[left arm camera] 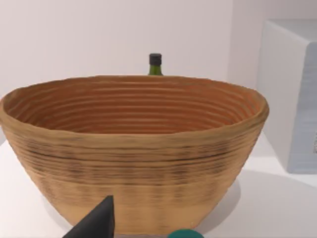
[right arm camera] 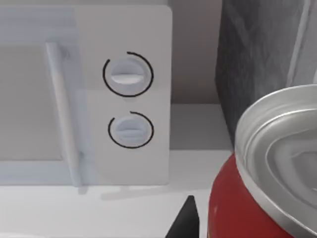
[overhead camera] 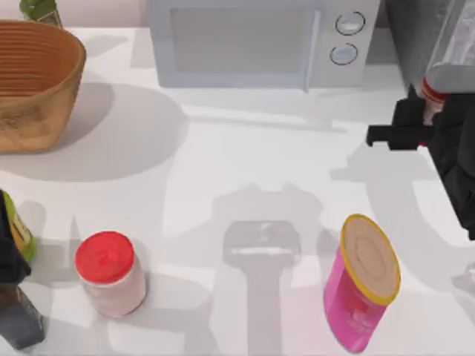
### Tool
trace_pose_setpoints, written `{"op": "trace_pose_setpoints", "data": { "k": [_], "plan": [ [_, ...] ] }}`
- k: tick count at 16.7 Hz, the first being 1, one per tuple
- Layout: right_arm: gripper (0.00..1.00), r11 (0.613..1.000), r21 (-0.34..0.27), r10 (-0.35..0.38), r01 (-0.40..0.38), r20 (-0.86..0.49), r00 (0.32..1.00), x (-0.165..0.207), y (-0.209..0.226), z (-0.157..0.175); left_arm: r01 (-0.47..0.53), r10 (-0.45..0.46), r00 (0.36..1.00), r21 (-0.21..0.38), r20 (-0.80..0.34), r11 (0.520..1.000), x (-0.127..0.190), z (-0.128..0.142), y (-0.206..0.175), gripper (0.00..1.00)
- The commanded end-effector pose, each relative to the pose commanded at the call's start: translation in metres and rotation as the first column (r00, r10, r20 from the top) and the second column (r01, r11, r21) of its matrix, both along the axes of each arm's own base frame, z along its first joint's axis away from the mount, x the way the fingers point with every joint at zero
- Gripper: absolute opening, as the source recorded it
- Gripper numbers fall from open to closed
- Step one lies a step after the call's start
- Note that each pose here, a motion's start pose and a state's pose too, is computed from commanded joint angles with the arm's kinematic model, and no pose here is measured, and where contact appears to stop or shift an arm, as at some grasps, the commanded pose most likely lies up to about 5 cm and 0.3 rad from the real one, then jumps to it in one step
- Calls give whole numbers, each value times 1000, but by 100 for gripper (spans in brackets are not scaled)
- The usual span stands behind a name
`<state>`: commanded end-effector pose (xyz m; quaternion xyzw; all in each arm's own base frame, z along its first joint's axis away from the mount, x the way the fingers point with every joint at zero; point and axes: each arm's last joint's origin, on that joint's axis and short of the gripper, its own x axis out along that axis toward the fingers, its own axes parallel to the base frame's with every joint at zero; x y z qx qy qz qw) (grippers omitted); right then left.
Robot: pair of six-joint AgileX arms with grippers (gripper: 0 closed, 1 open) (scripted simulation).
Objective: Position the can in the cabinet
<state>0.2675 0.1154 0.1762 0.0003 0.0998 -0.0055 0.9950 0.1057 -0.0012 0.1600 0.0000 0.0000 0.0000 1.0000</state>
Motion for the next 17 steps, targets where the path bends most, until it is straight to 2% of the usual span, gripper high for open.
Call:
{"op": "trace_pose_setpoints", "data": {
  "k": [10, 17],
  "plan": [
    [0, 1000, 6, 22, -22, 6, 1000, -11, -8, 13, 0, 0, 1000, 0, 0, 1000, 0, 0, 0, 100],
    [0, 999, 25, 38, -40, 81, 996, -71, -61, 41, 0, 0, 1000, 0, 0, 1000, 0, 0, 0, 100]
  ]
}}
